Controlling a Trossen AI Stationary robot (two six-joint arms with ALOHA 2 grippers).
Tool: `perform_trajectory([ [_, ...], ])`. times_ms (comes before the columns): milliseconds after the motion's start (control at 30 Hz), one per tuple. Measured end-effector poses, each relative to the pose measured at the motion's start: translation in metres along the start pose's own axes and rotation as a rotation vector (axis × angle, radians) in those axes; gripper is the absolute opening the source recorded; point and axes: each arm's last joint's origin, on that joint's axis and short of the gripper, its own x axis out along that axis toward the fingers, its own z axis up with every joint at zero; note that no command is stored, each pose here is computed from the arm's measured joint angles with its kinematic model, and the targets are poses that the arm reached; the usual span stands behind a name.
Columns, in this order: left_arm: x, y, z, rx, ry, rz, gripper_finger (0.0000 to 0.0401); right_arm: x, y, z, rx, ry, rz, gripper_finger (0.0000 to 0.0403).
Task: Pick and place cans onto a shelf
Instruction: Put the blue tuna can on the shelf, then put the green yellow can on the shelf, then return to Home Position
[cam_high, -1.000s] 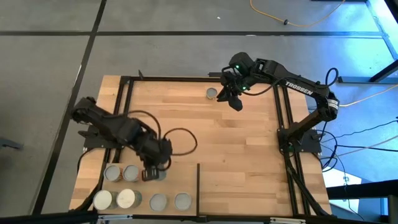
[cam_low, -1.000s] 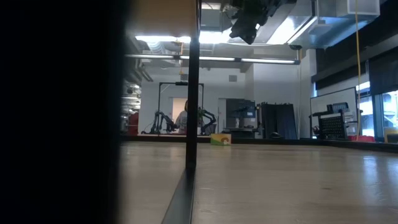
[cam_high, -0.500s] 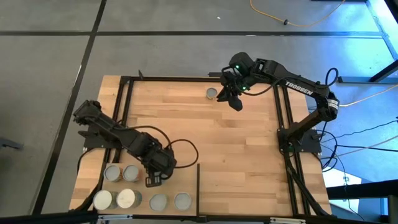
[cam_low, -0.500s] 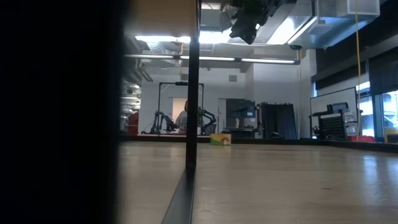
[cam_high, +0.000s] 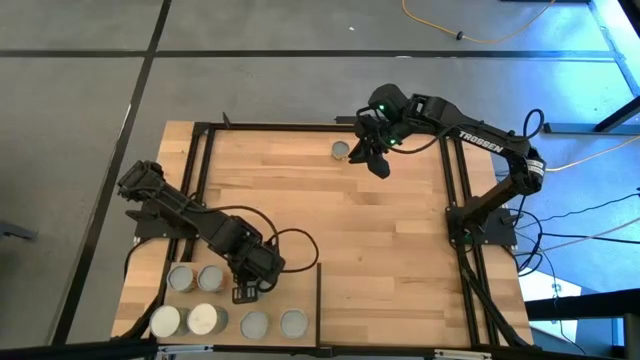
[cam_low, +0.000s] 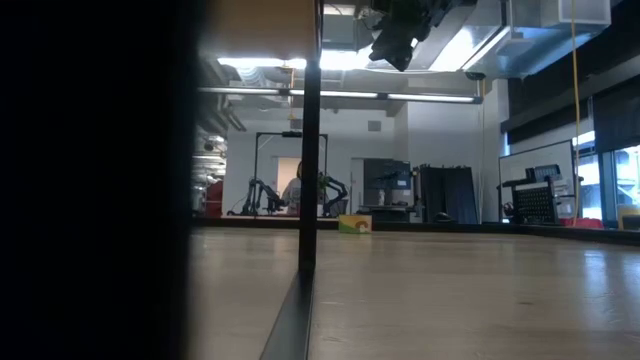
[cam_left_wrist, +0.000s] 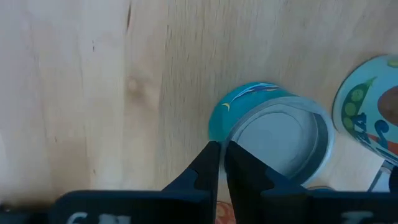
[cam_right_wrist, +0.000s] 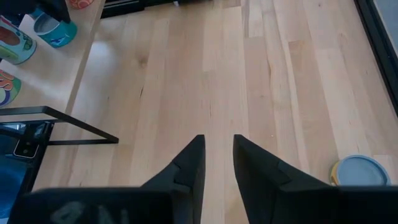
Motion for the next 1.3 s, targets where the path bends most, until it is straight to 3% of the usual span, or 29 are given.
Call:
perform_trajectory([
  [200,0.000,0.002,0.002,-0.012,0.014,-0.015,0.0037,0.000,0.000,0.000,0.000,0.000,0.000,0.0085],
  [400,-0.003,0.010,0.008,-0.054,0.098,-0.126,0.0038,0.000,0.000,0.000,0.000,0.000,0.000,0.0085],
  [733,-0.005,0.024,0.013,-0.051,0.086,-0.052,0.0037,0.000,0.000,0.000,0.001,0.000,0.000,0.0085],
  [1067,-0.009,0.024,0.012,-0.049,0.088,-0.079,0.0037,0.000,0.000,0.000,0.000,0.000,-0.001,0.0085],
  [1300,-0.027,0.020,0.013,-0.039,0.031,-0.076,0.0037,0.000,0.000,0.000,0.000,0.000,-0.001,0.0085],
])
